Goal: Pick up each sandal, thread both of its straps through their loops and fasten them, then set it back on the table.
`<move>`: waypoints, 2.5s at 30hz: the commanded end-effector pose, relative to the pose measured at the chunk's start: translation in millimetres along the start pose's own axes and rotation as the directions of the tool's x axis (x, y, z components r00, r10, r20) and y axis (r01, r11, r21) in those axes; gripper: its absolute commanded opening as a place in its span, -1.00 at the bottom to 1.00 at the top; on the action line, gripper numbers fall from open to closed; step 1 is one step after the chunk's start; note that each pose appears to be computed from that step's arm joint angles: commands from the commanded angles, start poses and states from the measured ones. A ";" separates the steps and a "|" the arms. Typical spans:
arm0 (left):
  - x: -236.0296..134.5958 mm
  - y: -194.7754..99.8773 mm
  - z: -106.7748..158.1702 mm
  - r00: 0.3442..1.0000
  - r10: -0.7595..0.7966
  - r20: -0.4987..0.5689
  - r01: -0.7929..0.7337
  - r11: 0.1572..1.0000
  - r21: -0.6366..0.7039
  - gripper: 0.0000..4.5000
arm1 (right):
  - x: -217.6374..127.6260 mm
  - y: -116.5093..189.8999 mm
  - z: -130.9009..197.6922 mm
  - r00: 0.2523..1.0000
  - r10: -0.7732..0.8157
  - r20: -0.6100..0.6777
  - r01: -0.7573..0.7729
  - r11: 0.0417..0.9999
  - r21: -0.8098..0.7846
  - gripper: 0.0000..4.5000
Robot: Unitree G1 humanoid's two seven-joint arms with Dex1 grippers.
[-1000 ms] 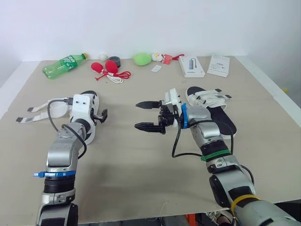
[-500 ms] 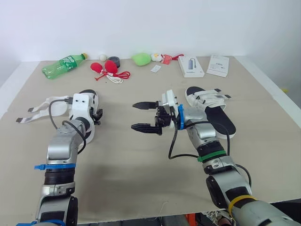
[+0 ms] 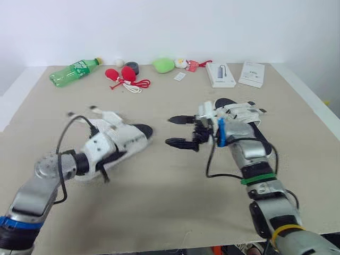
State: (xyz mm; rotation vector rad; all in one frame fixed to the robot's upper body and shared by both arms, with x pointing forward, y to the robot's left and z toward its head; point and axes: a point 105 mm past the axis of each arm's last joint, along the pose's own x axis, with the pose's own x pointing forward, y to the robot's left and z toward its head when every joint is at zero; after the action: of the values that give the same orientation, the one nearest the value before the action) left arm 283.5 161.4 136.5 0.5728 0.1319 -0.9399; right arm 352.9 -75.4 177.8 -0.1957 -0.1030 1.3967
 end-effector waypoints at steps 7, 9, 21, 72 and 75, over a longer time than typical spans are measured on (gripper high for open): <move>14.9 -45.4 20.0 0.945 -0.319 0.068 0.281 0.903 0.326 -0.97 | -53.7 17.6 -6.9 0.987 -0.044 -0.157 0.045 0.999 0.003 1.00; 18.6 -50.3 25.6 0.928 -0.361 0.089 0.308 0.881 0.360 -0.97 | -53.8 20.5 -8.5 0.987 -0.048 -0.151 0.050 0.999 0.012 1.00; 27.4 -58.8 24.2 0.886 -0.459 0.068 0.379 0.800 0.464 -0.97 | -58.4 34.8 -21.6 0.985 0.009 -0.175 0.000 0.999 0.053 1.00; 19.7 57.9 38.9 0.959 0.118 0.258 0.099 0.713 -0.694 0.48 | -28.2 50.7 -58.9 0.947 0.117 -0.299 -0.119 0.993 0.012 -0.97; 29.3 61.8 23.6 0.974 0.105 0.200 0.094 0.615 -0.783 0.84 | -27.2 48.1 -57.1 0.947 0.107 -0.304 -0.117 0.993 -0.016 -1.00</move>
State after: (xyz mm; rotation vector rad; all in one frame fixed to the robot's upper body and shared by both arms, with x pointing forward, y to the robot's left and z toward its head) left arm 341.1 151.2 167.5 -0.3302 0.3127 -0.8511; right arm 311.0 -101.6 112.4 -0.4107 0.1502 1.4623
